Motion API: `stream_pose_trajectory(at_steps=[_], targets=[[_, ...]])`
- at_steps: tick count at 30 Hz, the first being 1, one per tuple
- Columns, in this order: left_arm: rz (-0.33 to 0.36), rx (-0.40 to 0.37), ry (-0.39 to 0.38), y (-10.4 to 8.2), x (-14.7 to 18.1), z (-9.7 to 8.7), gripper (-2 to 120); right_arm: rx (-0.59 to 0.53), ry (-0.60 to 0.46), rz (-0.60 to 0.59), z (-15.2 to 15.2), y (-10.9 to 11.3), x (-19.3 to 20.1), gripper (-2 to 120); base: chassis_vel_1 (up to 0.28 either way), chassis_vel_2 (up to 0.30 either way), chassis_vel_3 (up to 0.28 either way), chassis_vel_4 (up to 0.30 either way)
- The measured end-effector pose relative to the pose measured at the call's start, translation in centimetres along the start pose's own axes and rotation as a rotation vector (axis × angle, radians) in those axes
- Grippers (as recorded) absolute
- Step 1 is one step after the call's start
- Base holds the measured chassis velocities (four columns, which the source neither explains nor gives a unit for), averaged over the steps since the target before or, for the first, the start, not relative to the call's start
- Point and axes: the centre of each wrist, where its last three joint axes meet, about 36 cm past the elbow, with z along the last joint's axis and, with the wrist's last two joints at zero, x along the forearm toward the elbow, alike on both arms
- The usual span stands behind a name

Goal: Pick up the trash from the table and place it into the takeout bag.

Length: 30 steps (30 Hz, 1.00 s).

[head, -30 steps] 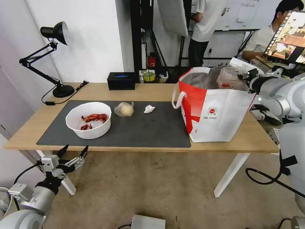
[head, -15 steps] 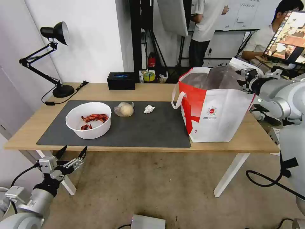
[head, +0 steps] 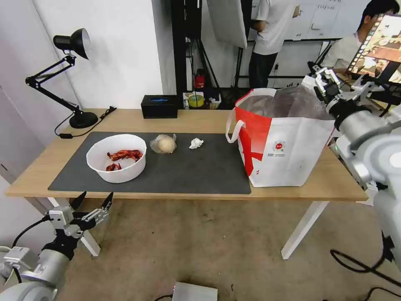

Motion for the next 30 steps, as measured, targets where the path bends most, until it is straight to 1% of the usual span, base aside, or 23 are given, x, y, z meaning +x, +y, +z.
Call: stream_pose_trajectory(at_steps=[1,2,3,5,7,9,11,13,15,17,19,21,23,25,26,29,30], targets=[[0.0,0.0,0.0,0.0,0.0,0.0,100,0.017,0.002,-0.009,0.2,0.1,0.2,100,0.0,0.0,0.0,0.0],[-0.004,-0.002,0.001,-0.1,0.2,-0.1,100,0.08,0.013,-0.047,0.9,0.5,0.9,100,0.0,0.0,0.0,0.0],[-0.004,-0.002,0.001,-0.1,0.2,-0.1,100,0.08,0.013,-0.047,0.9,0.5,0.9,100,0.0,0.0,0.0,0.0],[-0.008,-0.004,0.0,-0.2,0.4,-0.1,100,0.143,0.026,-0.072,1.8,0.9,1.7,100,0.0,0.0,0.0,0.0],[-0.019,-0.024,-0.003,-0.2,0.6,0.1,100,0.226,0.039,-0.088,3.1,1.0,2.9,100,0.0,0.0,0.0,0.0],[-0.02,-0.028,-0.002,-0.1,0.6,0.1,100,0.235,0.042,-0.088,3.4,0.9,3.1,100,0.0,0.0,0.0,0.0],[-0.027,-0.033,0.0,-0.1,0.8,0.4,100,0.275,0.058,-0.081,4.6,0.9,4.3,100,0.0,0.0,0.0,0.0],[-0.027,-0.034,0.0,-0.1,0.9,0.4,100,0.28,0.06,-0.079,4.7,0.8,4.4,100,0.0,0.0,0.0,0.0],[-0.034,-0.032,-0.001,-0.2,1.0,0.5,100,0.318,0.069,-0.066,6.0,0.6,5.5,100,0.0,0.0,0.0,0.0],[-0.035,-0.032,-0.002,-0.2,1.0,0.5,100,0.324,0.071,-0.062,6.3,0.5,5.8,100,0.0,0.0,0.0,0.0],[-0.039,-0.038,-0.001,-0.4,1.0,0.7,100,0.36,0.072,-0.038,7.7,0.3,7.0,100,0.0,0.0,0.0,0.0],[-0.04,-0.037,-0.001,-0.4,1.0,0.8,100,0.366,0.072,-0.033,8.0,0.2,7.2,100,0.0,0.0,0.0,0.0],[-0.044,-0.034,0.001,-0.5,1.1,1.0,100,0.424,0.06,-0.005,9.6,-0.2,8.4,100,0.0,0.0,0.0,0.0],[-0.046,-0.032,0.002,-0.4,1.1,1.1,100,0.441,0.055,0.001,9.9,-0.3,8.6,100,0.0,0.0,0.0,0.0],[-0.051,-0.031,0.007,-0.3,1.0,1.4,100,0.479,0.041,0.023,10.8,-0.8,9.2,100,0.0,0.0,0.0,0.0],[-0.054,-0.03,0.009,-0.1,1.0,1.5,100,0.507,0.029,0.043,11.6,-1.3,9.6,100,0.0,0.0,0.0,0.0],[-0.056,-0.029,0.009,-0.1,1.0,1.6,100,0.533,0.015,0.062,12.5,-1.8,9.9,100,0.0,0.0,0.0,0.0]])
